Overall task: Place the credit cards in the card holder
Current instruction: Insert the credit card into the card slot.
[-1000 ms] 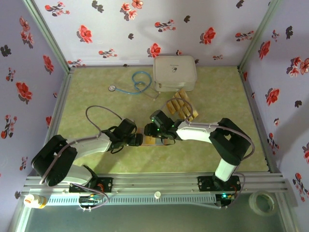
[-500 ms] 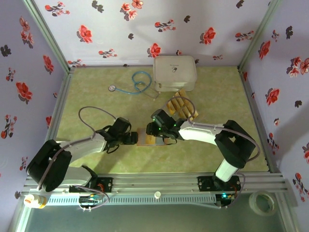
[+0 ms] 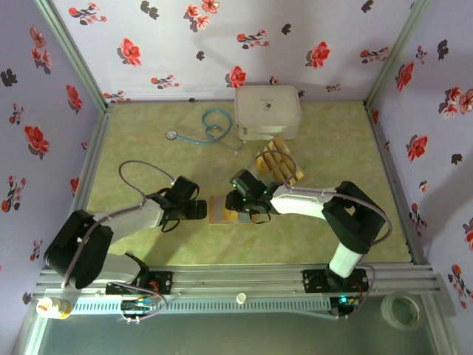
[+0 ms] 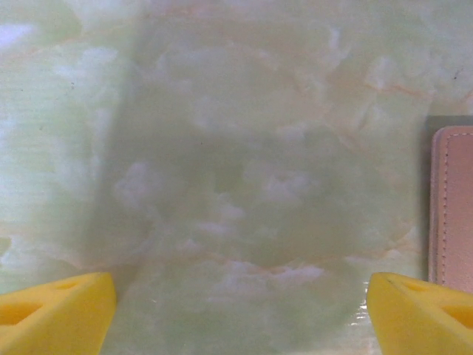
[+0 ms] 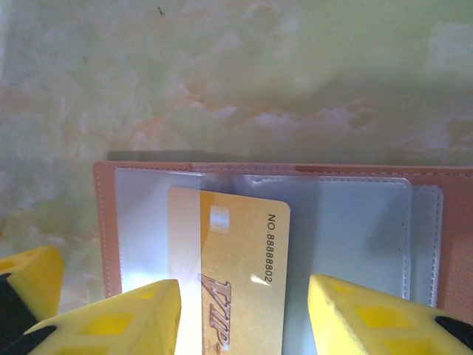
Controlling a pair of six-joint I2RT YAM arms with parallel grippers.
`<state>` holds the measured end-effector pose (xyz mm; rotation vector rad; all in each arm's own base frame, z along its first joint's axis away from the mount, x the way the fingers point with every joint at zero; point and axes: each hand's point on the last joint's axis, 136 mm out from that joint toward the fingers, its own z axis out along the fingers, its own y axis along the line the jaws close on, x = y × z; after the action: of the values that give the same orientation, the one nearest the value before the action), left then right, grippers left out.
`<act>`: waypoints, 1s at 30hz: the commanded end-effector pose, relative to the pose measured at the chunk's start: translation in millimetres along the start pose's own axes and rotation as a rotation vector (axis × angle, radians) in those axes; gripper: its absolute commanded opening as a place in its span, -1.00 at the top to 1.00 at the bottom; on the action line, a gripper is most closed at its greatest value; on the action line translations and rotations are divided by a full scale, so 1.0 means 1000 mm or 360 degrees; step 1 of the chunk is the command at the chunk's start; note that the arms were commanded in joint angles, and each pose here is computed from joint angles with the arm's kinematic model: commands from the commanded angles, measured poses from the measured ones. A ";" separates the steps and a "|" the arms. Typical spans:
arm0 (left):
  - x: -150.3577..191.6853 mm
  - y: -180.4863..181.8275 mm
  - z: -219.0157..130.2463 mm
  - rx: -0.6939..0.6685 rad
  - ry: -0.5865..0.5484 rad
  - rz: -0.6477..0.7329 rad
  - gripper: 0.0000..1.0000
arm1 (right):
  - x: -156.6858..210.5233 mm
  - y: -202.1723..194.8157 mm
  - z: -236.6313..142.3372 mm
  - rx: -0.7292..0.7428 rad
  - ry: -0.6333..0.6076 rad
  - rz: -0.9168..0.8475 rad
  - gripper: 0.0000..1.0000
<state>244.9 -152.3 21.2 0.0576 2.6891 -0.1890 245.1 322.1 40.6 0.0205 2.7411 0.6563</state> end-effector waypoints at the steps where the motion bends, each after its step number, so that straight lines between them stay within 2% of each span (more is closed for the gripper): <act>1: 0.002 0.000 0.006 -0.0007 0.0041 0.0031 -0.78 | -0.001 0.010 0.002 -0.0021 0.0011 0.0010 0.03; 30: 0.013 -0.012 0.027 0.0074 0.0137 0.0039 -0.75 | 0.014 0.060 0.023 -0.0174 0.0113 -0.0027 0.09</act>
<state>247.8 -151.1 13.8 0.0713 2.7424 -0.1150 236.9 372.3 37.5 -0.0636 2.7736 0.7537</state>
